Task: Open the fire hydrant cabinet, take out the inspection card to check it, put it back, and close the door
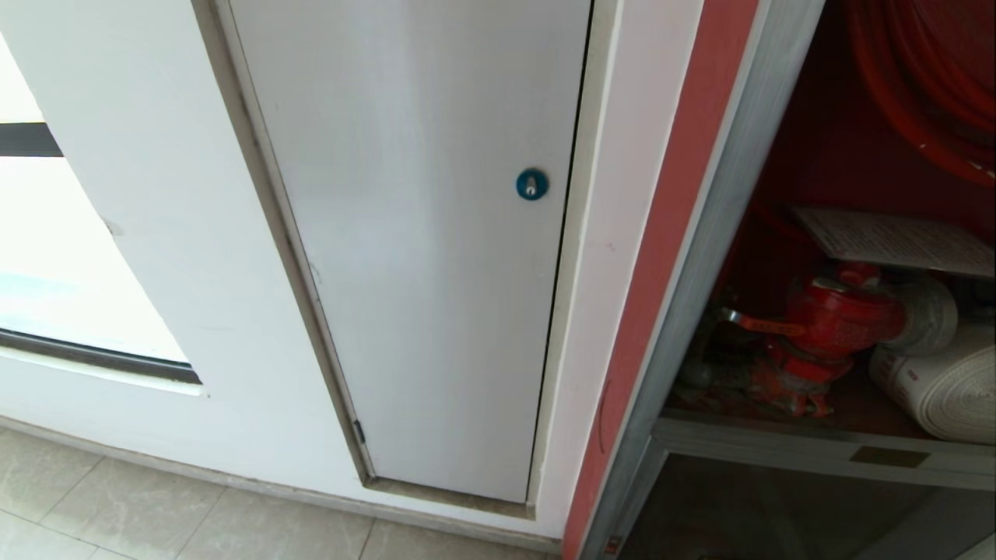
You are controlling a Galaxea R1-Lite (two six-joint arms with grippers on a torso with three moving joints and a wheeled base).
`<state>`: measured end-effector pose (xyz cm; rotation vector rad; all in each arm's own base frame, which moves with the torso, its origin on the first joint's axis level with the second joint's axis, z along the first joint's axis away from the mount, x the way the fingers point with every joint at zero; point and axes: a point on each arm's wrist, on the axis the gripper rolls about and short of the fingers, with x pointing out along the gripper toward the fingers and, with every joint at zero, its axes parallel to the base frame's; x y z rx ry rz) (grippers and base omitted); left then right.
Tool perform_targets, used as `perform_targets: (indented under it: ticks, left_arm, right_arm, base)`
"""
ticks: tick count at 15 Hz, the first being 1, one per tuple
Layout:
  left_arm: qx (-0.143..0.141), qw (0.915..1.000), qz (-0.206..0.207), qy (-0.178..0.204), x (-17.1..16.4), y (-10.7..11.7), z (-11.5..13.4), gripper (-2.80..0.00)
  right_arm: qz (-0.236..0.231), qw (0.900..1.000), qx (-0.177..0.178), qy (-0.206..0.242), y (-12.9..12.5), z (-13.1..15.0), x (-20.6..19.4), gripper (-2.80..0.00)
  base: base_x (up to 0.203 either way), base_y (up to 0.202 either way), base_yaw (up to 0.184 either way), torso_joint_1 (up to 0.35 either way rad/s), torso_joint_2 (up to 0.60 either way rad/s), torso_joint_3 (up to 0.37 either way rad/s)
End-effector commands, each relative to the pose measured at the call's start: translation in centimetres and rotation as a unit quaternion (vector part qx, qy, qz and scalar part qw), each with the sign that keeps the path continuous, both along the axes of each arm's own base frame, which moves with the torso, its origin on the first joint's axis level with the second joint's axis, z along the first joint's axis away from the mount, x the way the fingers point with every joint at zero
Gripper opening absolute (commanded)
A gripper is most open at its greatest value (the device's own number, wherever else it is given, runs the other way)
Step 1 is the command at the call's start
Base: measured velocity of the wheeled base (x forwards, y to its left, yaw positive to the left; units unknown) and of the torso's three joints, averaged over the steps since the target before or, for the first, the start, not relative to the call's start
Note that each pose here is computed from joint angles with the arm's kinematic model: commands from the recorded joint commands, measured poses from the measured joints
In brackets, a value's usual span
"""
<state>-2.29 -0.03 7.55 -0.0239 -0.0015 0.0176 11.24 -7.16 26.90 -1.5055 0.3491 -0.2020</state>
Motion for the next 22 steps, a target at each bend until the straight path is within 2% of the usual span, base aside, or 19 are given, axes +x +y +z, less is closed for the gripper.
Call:
perform_targets:
  ticks: [1,7,10,12,13,15,16,18,20,21,22]
  left_arm:
    - [0.0,1.0,0.0,0.001,0.0,0.0,0.0,-2.8]
    - [0.0,1.0,0.0,0.001,0.0,0.0,0.0,-2.8]
    - [0.0,1.0,0.0,0.001,0.0,0.0,0.0,-2.8]
    - [0.0,1.0,0.0,0.001,0.0,0.0,0.0,-2.8]
    - [0.0,1.0,0.0,0.001,0.0,0.0,0.0,-2.8]
    - [0.0,1.0,0.0,0.001,0.0,0.0,0.0,-2.8]
    - [0.0,1.0,0.0,0.001,0.0,0.0,0.0,-2.8]
    - [0.0,1.0,0.0,0.001,0.0,0.0,0.0,-2.8]
    - [0.0,1.0,0.0,0.001,0.0,0.0,0.0,-2.8]
    - [0.0,1.0,0.0,0.001,0.0,0.0,0.0,-2.8]
    - [0.0,1.0,0.0,0.001,0.0,0.0,0.0,-2.8]
  right_arm:
    - [0.001,1.0,-0.015,-0.015,0.6,0.5,-0.9,-2.8]
    - [0.005,1.0,-0.014,-0.028,1.0,0.9,-1.3,-2.8]
    - [0.012,0.999,0.023,-0.042,1.2,0.8,-1.5,-2.8]
    - [0.045,0.995,0.073,-0.055,1.9,0.6,-1.3,-2.8]
    - [0.073,0.988,0.118,-0.069,2.8,0.5,-1.5,-2.8]
    - [0.101,0.962,0.237,-0.091,4.3,0.3,-2.7,-2.8]
    - [0.11,0.949,0.282,-0.089,4.8,0.1,-3.3,-2.8]
    - [0.107,0.92,0.362,-0.103,5.5,-0.6,-4.2,-2.8]
    - [0.126,0.883,0.437,-0.115,6.5,-1.6,-5.7,-2.8]
    - [0.125,0.868,0.465,-0.121,6.8,-2.5,-6.5,-2.8]
    - [0.124,0.857,0.484,-0.131,7.0,-3.2,-7.5,-2.8]
  base:
    - [0.0,0.0,0.0,0.0,0.0,0.0]
    - [0.0,0.0,0.0,0.0,0.0,0.0]
    - [0.0,0.0,0.0,0.0,0.0,0.0]
    - [0.0,0.0,0.0,0.0,0.0,0.0]
    - [0.0,0.0,0.0,0.0,0.0,0.0]
    - [0.0,0.0,0.0,0.0,0.0,0.0]
    - [0.0,0.0,0.0,0.0,0.0,0.0]
    - [0.0,0.0,0.0,0.0,0.0,0.0]
    - [0.0,0.0,0.0,0.0,0.0,0.0]
    - [0.0,0.0,0.0,0.0,0.0,0.0]
    - [0.0,0.0,0.0,0.0,0.0,0.0]
